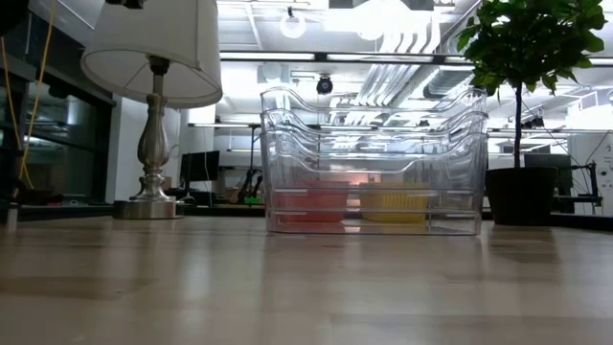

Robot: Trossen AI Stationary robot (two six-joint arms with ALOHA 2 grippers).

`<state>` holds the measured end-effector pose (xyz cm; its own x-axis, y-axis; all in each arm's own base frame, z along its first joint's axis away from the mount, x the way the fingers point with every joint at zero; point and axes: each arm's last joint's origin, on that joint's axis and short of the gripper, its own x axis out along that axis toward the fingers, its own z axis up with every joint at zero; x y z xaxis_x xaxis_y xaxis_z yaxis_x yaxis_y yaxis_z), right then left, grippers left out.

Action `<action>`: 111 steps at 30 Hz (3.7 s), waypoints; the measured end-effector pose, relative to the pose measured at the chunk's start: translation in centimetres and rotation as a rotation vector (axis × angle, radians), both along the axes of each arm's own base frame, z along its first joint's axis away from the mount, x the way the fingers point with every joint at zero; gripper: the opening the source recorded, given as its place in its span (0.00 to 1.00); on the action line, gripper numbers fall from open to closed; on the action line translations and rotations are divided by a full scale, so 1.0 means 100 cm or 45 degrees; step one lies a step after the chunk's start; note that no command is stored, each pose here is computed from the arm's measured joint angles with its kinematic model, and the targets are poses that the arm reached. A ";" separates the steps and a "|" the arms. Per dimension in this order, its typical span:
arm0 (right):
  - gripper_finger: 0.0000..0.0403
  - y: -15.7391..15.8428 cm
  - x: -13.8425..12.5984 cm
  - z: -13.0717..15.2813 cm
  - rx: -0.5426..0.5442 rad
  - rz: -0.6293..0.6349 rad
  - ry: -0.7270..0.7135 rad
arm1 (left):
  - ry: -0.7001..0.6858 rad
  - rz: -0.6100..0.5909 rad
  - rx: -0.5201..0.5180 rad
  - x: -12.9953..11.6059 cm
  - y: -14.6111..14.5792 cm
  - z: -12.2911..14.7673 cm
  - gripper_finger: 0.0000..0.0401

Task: Stack baskets by color
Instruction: Return to Home Position

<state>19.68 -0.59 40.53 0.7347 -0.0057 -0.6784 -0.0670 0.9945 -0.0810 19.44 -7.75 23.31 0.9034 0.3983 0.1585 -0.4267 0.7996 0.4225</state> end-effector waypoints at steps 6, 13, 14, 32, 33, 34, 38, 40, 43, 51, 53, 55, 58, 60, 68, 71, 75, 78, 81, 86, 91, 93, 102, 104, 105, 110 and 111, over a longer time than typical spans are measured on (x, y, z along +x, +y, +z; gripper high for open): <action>0.00 0.001 -0.069 -0.030 0.035 -0.107 -0.358 | -0.014 0.051 -0.024 0.004 0.011 0.000 0.00; 0.00 0.001 -0.107 -0.074 0.021 -0.157 -0.636 | 0.030 -0.172 -0.193 0.018 0.068 -0.007 0.00; 0.00 0.001 -0.109 -0.079 0.018 -0.163 -0.640 | 0.072 -0.251 -0.258 0.017 0.078 -0.010 0.00; 0.00 -0.001 -0.113 -0.085 0.029 -0.261 -0.656 | 0.115 -0.384 -0.540 -0.060 0.102 -0.024 0.00; 0.00 -0.001 -0.113 -0.085 0.028 -0.264 -0.656 | 0.096 -0.380 -0.535 -0.065 0.100 -0.029 0.00; 0.00 -0.001 -0.113 -0.085 0.029 -0.265 -0.656 | 0.078 -0.371 -0.533 -0.069 0.099 -0.035 0.00; 0.00 -0.001 -0.113 -0.086 0.056 -0.258 -0.645 | 0.021 -0.354 -0.532 -0.080 0.094 -0.053 0.00; 0.00 -0.001 -0.114 -0.087 0.058 -0.260 -0.626 | -0.003 -0.361 -0.536 -0.084 0.093 -0.060 0.00; 0.00 0.000 -0.114 -0.090 0.071 -0.264 -0.596 | 0.039 -0.367 -0.550 -0.087 0.091 -0.064 0.00; 0.00 0.001 -0.128 -0.091 0.106 -0.242 -0.624 | 0.040 -0.393 -0.585 -0.090 0.089 -0.065 0.00; 0.00 0.001 -0.132 -0.094 0.123 -0.250 -0.676 | 0.041 -0.396 -0.584 -0.090 0.089 -0.065 0.00; 0.00 0.001 -0.132 -0.102 0.140 -0.249 -0.750 | 0.060 -0.391 -0.589 -0.090 0.089 -0.066 0.00; 0.00 0.001 -0.126 -0.115 0.127 -0.219 -0.954 | 0.093 -0.383 -0.598 -0.090 0.089 -0.069 0.00; 0.00 0.001 -0.119 -0.128 0.103 -0.177 -1.033 | 0.102 -0.381 -0.607 -0.090 0.089 -0.069 0.00; 0.00 0.001 -0.099 -0.183 0.099 -0.144 -1.021 | 0.094 -0.382 -0.642 -0.090 0.089 -0.070 0.00; 0.00 0.001 -0.095 -0.198 0.126 -0.149 -1.026 | 0.093 -0.382 -0.642 -0.090 0.089 -0.070 0.00; 0.00 0.001 -0.091 -0.216 0.118 -0.138 -1.045 | 0.093 -0.382 -0.642 -0.090 0.089 -0.070 0.00; 0.00 0.001 -0.090 -0.228 0.098 -0.130 -1.066 | 0.093 -0.382 -0.642 -0.090 0.089 -0.070 0.00; 0.00 0.001 -0.090 -0.232 0.088 -0.136 -1.023 | 0.093 -0.382 -0.642 -0.090 0.089 -0.070 0.00; 0.00 0.001 -0.090 -0.237 0.032 -0.118 -0.954 | 0.093 -0.382 -0.642 -0.090 0.089 -0.069 0.00; 0.00 0.001 -0.090 -0.247 0.172 -0.194 -0.819 | 0.092 -0.382 -0.642 -0.090 0.089 -0.069 0.00; 0.00 0.001 -0.090 -0.250 0.205 -0.205 -0.788 | 0.092 -0.382 -0.642 -0.090 0.089 -0.069 0.00; 0.00 0.001 -0.090 -0.250 0.165 -0.182 -0.781 | 0.091 -0.381 -0.642 -0.090 0.089 -0.069 0.00; 0.00 0.001 -0.090 -0.250 0.168 -0.183 -0.781 | 0.091 -0.382 -0.642 -0.090 0.089 -0.069 0.00; 0.00 0.001 -0.090 -0.250 0.172 -0.185 -0.781 | 0.086 -0.384 -0.640 -0.090 0.089 -0.069 0.00; 0.00 0.001 -0.092 -0.246 0.173 -0.181 -0.831 | 0.044 -0.394 -0.630 -0.092 0.089 -0.066 0.00; 0.00 0.001 -0.093 -0.245 0.175 -0.180 -0.854 | 0.026 -0.399 -0.625 -0.093 0.088 -0.065 0.00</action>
